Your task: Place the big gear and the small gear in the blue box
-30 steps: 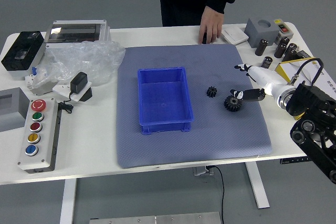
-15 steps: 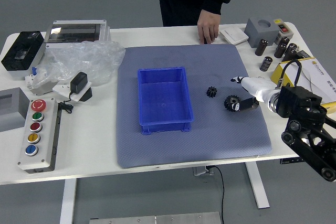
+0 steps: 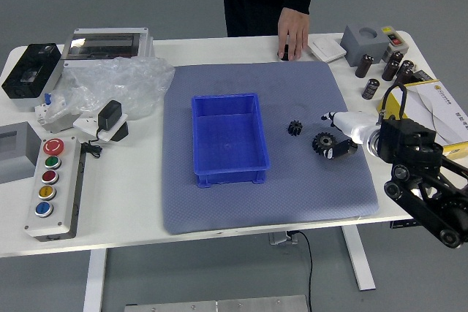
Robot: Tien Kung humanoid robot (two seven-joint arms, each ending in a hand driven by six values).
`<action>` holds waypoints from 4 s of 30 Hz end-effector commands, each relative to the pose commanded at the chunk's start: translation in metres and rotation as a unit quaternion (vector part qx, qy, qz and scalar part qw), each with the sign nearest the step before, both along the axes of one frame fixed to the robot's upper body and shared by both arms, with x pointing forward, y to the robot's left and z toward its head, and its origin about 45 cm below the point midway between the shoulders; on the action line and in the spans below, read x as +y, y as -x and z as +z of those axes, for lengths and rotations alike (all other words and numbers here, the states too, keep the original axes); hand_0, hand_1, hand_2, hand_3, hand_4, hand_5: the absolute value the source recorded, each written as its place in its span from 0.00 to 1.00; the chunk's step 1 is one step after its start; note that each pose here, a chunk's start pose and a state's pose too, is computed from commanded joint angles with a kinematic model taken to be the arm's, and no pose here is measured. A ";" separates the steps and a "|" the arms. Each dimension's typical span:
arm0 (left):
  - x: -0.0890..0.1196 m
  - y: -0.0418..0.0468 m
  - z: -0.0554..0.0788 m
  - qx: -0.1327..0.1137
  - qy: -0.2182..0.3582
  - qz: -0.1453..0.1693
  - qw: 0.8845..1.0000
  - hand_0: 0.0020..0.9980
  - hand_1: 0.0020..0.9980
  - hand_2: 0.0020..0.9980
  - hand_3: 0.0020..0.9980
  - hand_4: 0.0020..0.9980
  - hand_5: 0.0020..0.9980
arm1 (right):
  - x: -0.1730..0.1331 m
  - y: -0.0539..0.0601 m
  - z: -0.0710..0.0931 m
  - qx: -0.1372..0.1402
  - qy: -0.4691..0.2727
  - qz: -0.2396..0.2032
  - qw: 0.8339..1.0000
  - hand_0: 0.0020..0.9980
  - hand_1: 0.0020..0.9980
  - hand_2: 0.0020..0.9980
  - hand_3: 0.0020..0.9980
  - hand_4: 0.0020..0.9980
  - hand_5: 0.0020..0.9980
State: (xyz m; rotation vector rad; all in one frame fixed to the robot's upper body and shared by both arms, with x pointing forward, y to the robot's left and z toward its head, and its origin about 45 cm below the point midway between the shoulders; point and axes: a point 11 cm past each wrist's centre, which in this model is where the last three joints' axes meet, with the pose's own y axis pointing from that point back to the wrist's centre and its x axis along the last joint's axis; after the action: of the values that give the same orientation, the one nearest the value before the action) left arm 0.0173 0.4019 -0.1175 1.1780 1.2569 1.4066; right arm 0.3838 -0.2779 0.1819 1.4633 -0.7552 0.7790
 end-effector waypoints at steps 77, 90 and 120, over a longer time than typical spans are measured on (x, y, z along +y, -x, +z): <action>-0.001 0.0020 0.000 0.002 0.001 -0.001 1.000 0.80 0.82 0.82 0.84 0.66 0.25 | 0.011 -0.003 -0.019 -0.004 0.041 -0.003 0.999 0.53 0.53 0.55 0.61 0.60 0.36; -0.002 0.0016 -0.001 0.001 0.001 0.000 1.000 0.80 0.82 0.82 0.84 0.66 0.25 | 0.010 -0.007 -0.012 -0.029 0.030 -0.008 0.999 0.43 0.46 0.48 0.59 0.50 0.30; 0.001 0.0019 0.000 0.001 -0.001 0.001 1.000 0.80 0.82 0.81 0.84 0.66 0.25 | 0.076 -0.005 0.087 -0.144 -0.042 0.060 0.987 0.42 0.44 0.46 0.59 0.48 0.27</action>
State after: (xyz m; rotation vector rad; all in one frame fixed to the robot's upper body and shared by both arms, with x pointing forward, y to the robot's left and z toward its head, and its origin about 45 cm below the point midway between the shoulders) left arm 0.0154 0.4028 -0.1174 1.1793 1.2591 1.4093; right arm 0.3887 -0.2023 0.2691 1.4996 -0.9331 1.0777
